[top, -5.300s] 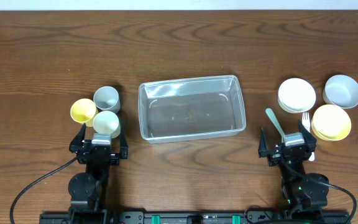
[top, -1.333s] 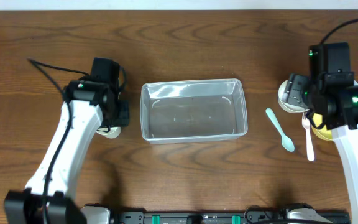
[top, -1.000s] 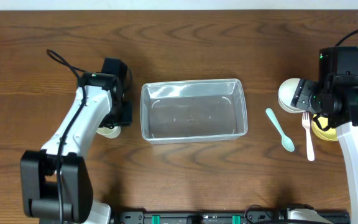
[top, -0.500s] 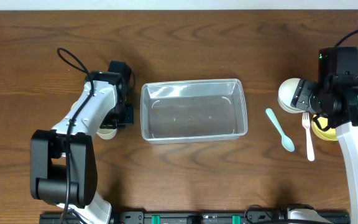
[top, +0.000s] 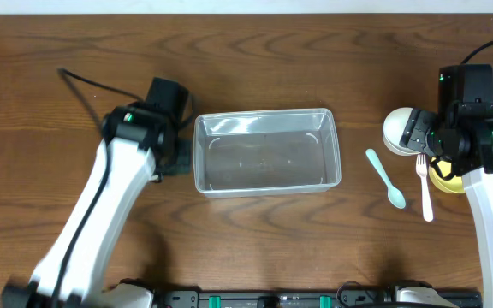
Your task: Pack container
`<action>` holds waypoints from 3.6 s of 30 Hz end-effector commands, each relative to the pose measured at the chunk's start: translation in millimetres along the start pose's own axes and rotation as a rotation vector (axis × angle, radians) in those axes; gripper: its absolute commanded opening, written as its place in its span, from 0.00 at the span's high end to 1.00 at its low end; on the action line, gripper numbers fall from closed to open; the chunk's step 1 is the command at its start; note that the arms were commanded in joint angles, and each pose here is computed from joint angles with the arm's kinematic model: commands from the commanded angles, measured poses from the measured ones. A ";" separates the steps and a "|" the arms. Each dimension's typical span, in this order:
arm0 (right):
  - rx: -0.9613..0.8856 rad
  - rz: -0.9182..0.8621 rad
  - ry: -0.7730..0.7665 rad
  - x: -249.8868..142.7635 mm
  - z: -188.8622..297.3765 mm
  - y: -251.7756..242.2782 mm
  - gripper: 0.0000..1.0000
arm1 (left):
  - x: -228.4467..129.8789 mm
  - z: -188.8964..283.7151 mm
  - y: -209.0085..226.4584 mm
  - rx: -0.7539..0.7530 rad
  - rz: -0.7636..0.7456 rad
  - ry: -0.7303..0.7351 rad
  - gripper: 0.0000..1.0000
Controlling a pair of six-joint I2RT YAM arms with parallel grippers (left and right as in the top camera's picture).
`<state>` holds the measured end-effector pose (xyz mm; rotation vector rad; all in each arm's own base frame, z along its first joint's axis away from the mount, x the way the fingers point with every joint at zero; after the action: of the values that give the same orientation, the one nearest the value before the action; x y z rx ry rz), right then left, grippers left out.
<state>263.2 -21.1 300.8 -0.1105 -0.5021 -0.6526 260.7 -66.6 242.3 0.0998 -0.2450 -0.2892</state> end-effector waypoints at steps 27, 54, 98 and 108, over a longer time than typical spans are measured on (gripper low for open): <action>-0.021 -0.013 0.000 0.1 -2.0 -3.3 0.22 | 79.9 -99.7 -89.5 -0.161 -0.186 -0.043 0.94; -0.020 -0.006 0.000 0.1 -2.0 -3.3 0.22 | 85.0 59.7 -18.4 0.116 -0.085 -0.374 0.34; -0.027 -0.003 0.009 -1.5 -2.1 -4.4 0.21 | 72.2 -72.6 46.7 0.038 0.075 0.109 0.94; -0.024 -0.004 0.007 -1.0 -2.1 -4.0 0.21 | 35.4 60.2 -2.5 -0.131 -0.031 -0.193 0.95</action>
<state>261.5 -21.2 299.8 -0.1149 -0.4909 -0.6513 293.4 -63.0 289.7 0.0336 -0.3670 -0.2797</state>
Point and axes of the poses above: each gripper's point midway between its finger pads, its own z axis back along the fingers, its own y axis along the line the jaws close on, x = y × z, the point moved 8 cm from there along z, back along the fingers, and after that the axes turned 15 degrees about -z, right-handed, at the moved point
